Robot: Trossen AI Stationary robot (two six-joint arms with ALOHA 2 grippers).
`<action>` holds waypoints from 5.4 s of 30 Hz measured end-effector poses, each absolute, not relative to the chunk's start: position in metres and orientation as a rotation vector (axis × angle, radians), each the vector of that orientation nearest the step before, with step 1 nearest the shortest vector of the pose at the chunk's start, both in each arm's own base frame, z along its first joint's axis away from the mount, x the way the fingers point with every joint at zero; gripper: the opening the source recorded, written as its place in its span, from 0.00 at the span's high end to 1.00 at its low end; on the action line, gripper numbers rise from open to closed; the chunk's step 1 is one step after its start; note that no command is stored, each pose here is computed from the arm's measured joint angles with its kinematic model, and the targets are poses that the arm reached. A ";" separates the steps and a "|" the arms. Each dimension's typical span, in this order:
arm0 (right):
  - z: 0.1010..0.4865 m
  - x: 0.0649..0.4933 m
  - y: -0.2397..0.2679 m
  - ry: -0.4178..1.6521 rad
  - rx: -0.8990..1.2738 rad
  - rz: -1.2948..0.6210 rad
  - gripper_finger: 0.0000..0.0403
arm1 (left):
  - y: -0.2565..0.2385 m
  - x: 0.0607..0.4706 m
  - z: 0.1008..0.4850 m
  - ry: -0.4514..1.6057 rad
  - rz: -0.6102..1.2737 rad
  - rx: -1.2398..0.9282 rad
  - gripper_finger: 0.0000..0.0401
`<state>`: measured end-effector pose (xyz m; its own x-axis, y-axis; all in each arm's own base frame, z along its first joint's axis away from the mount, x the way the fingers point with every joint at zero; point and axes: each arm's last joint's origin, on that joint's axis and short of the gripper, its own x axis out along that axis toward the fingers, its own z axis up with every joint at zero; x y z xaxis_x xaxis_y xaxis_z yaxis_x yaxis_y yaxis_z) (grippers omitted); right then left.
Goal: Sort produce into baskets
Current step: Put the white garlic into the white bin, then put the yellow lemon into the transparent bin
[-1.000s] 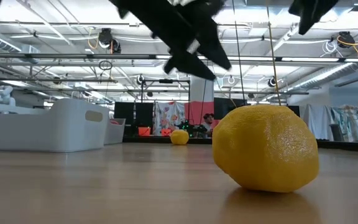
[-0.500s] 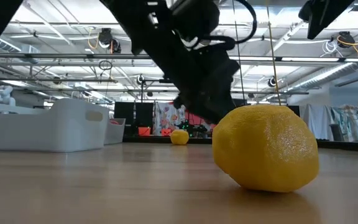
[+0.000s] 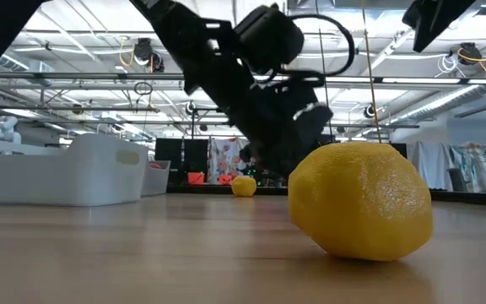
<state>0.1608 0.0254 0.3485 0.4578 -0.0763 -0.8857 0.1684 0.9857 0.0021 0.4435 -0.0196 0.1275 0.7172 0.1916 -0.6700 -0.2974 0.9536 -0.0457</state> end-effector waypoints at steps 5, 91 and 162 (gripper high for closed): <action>0.349 0.161 0.025 1.082 0.095 -0.150 0.44 | -0.020 0.447 0.112 0.728 0.273 -0.152 0.39; 0.351 0.166 0.026 1.028 0.103 -0.139 0.44 | -0.026 0.229 0.235 1.658 0.592 -0.228 0.53; 0.350 0.164 0.026 1.047 0.155 -0.171 0.44 | -0.235 0.418 0.175 0.900 -0.013 -0.018 0.37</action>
